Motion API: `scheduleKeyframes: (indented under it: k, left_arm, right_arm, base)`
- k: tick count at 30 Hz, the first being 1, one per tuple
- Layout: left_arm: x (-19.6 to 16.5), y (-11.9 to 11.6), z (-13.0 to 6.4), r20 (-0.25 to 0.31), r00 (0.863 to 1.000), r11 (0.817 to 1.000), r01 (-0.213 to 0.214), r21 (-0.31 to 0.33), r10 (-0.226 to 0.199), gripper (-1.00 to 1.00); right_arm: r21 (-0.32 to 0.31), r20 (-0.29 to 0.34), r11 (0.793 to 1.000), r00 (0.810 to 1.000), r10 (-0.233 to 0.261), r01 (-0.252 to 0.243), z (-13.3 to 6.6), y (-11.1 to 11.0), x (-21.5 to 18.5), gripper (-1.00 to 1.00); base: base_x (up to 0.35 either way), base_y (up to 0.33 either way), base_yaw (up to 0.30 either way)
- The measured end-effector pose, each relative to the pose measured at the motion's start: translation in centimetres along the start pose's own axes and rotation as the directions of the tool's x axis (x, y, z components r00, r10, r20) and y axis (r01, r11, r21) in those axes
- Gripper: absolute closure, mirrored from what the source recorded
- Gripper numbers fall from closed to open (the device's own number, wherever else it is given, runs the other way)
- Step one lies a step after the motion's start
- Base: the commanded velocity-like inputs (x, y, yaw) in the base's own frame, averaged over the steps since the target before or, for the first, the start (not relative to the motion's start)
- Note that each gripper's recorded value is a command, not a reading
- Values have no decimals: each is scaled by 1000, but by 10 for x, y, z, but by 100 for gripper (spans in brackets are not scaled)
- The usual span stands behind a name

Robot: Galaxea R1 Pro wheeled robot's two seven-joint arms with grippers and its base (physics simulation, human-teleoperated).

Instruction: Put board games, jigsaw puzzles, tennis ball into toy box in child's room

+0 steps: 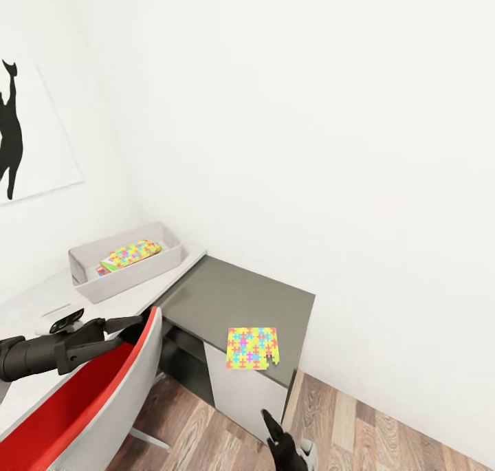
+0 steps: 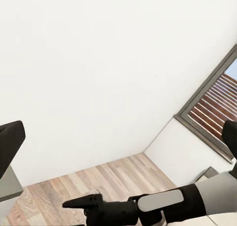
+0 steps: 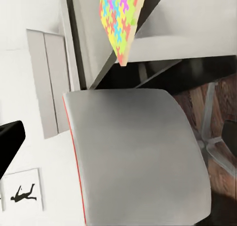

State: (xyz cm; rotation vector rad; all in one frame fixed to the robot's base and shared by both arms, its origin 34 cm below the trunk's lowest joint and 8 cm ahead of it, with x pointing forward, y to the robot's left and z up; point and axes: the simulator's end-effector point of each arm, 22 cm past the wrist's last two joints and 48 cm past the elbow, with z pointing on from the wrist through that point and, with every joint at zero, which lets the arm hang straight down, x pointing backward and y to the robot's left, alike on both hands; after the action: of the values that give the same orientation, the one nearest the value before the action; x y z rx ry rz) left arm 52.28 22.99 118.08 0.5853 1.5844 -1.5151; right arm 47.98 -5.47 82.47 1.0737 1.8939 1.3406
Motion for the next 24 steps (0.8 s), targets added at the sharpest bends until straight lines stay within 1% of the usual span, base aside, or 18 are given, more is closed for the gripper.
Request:
scheduleKeyframes:
  k: [3,5,6,7,10,13,15,19,22,24]
  left_arm:
    - [0,0,0,0,1000,1000,0,0,0,-100]
    - [0,0,0,0,1000,1000,0,0,0,-100]
    - [0,0,0,0,1000,1000,0,0,0,-100]
    - [0,0,0,0,1000,1000,0,0,0,-100]
    - [0,0,0,0,1000,1000,0,0,0,-100]
    - [0,0,0,0,1000,1000,0,0,0,-100]
    - [0,0,0,0,1000,1000,-1,-1,1,-100]
    - [-1,0,-1,1,1000,1000,-2,-3,2,-100]
    - [-1,0,-1,1,1000,1000,-2,-4,2,-100]
    - [-1,0,-1,2,1000,1000,-3,-4,3,-100]
  right_arm:
    - [-2,32,1000,999,-30,30,5,4,-7,-100]
    - [-10,97,998,993,-68,69,9,11,-24,-100]
    - [-13,116,997,990,-76,78,10,13,-29,-100]
    - [-17,152,996,985,-84,88,12,17,-38,-100]
    - [-36,219,996,973,-76,86,16,28,-57,-100]
    - [-57,266,995,962,-61,79,21,39,-69,-100]
    - [-73,300,994,952,-61,86,25,49,-79,-100]
    - [-95,335,991,940,-61,98,34,65,-88,-100]
    - [-104,339,990,939,-53,93,37,70,-89,-100]
    - [-110,332,990,942,-47,88,39,72,-86,-100]
  base:
    - [-7,5,0]
    - [-3,55,0]
    - [-1,99,0]
    - [-1,112,0]
    - [-1,104,0]
    - [0,65,0]
    - [0,145,0]
    - [0,187,0]
    - [0,76,0]
    - [0,31,0]
